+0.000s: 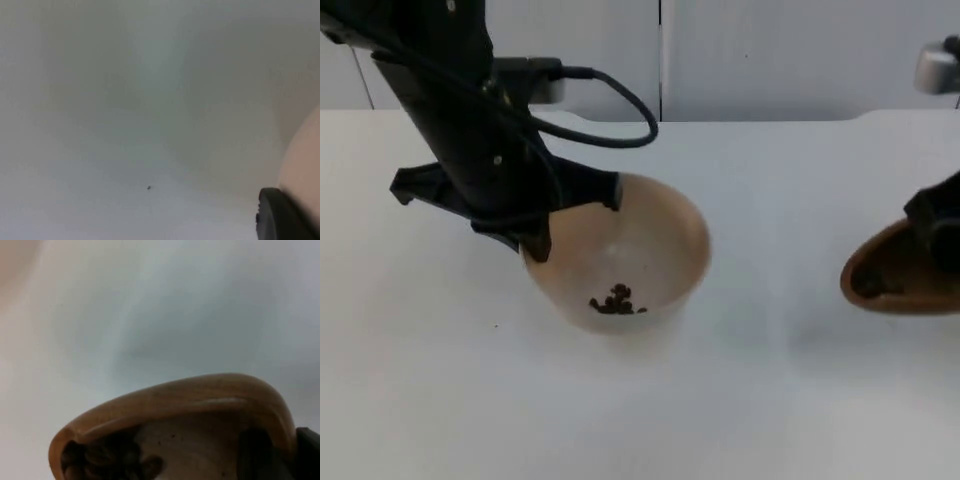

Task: Pick up the bowl with the left hand and pour the coffee beans from the cup into the bowl with the right hand.

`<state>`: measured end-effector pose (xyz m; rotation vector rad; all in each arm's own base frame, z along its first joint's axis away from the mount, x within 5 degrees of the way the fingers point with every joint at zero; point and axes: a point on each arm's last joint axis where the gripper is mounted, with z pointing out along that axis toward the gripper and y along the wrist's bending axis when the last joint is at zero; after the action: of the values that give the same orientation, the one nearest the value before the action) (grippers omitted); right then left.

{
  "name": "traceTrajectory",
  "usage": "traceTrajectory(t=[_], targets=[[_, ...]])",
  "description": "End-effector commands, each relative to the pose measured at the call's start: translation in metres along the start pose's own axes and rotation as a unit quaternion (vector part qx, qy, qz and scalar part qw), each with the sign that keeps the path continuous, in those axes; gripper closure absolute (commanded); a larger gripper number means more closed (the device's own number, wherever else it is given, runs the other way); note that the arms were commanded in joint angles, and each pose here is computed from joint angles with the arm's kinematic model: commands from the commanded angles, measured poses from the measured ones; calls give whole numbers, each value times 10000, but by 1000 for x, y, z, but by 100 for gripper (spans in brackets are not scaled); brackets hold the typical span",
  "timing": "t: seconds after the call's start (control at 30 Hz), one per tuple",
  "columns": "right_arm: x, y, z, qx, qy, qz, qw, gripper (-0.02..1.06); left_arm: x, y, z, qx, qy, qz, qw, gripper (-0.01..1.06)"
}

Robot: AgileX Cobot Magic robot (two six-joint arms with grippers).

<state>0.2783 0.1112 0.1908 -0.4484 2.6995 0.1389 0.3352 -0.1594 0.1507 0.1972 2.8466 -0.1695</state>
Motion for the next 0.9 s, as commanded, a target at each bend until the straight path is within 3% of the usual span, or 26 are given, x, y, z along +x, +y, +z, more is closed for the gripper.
traceTrajectory(t=[0.0, 0.2, 0.87], targets=[[1, -2, 8, 5, -91, 123, 9999, 105, -1, 0, 6, 37, 13, -67, 10000, 105], [9, -3, 41, 29, 264, 136, 9996, 105, 2, 0, 24, 52, 147, -184, 9997, 105], [25, -5, 102, 78, 637, 222, 9977, 105, 2, 1, 30, 10, 131, -127, 9998, 105]])
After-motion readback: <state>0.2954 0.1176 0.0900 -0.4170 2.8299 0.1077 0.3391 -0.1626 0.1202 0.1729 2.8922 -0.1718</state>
